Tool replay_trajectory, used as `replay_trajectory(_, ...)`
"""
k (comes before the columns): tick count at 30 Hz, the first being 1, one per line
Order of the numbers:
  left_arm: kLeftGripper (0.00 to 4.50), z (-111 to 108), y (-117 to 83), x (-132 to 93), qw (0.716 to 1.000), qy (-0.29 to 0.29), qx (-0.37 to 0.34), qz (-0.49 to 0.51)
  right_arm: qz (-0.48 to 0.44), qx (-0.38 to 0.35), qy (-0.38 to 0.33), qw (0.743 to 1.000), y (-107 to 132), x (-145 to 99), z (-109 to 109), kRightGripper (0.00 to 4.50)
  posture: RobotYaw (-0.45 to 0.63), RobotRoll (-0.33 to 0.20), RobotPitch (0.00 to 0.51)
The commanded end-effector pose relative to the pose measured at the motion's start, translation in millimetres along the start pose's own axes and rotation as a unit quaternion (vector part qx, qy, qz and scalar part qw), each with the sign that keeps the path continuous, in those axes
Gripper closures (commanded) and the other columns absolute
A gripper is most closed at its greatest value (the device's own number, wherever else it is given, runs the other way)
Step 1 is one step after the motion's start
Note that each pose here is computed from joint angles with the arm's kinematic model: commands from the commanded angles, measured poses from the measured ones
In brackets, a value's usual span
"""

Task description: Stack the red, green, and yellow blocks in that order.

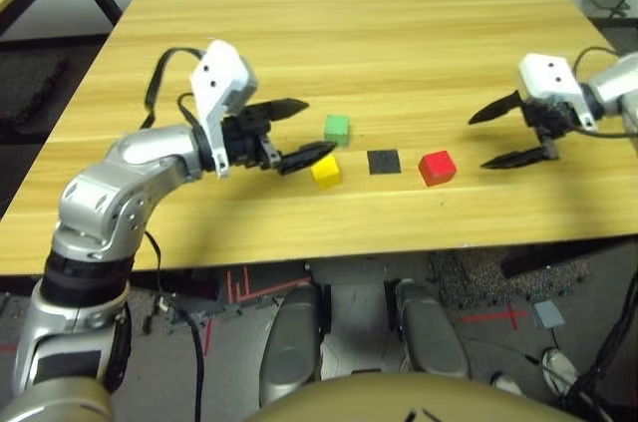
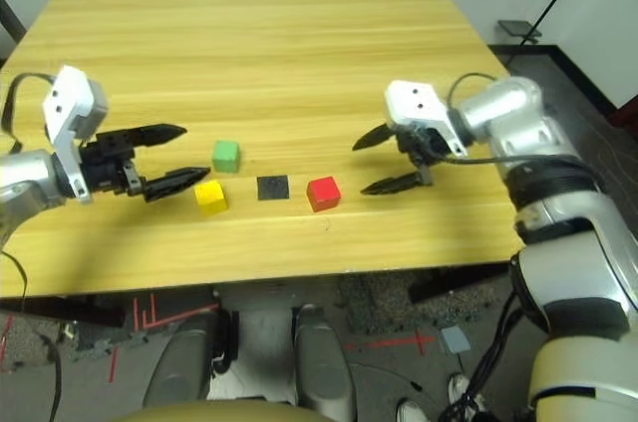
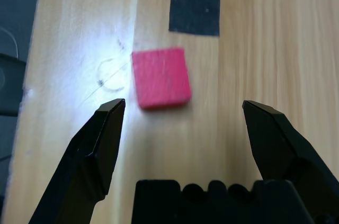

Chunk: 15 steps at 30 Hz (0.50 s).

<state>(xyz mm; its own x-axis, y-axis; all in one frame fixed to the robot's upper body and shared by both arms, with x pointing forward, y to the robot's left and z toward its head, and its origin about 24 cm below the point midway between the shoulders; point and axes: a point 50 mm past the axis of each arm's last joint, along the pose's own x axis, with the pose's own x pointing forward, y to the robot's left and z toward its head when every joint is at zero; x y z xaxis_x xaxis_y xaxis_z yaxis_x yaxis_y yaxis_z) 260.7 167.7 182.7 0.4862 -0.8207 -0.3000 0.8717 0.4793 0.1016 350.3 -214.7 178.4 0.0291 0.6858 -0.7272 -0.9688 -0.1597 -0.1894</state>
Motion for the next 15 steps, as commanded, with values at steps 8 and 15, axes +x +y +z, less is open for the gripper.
replay_trajectory(8,0.02,-7.6,-10.1,4.8,0.999,0.031,0.003,0.007,0.052,-0.026,0.020,0.998,-10.1,30.8,10.6,0.00,0.46,-0.196,0.110)
replay_trajectory(15,0.02,-7.0,-13.6,2.4,0.999,0.022,-0.005,0.027,0.074,-0.031,0.035,0.996,-9.4,42.9,9.2,0.00,0.50,-0.210,0.132)
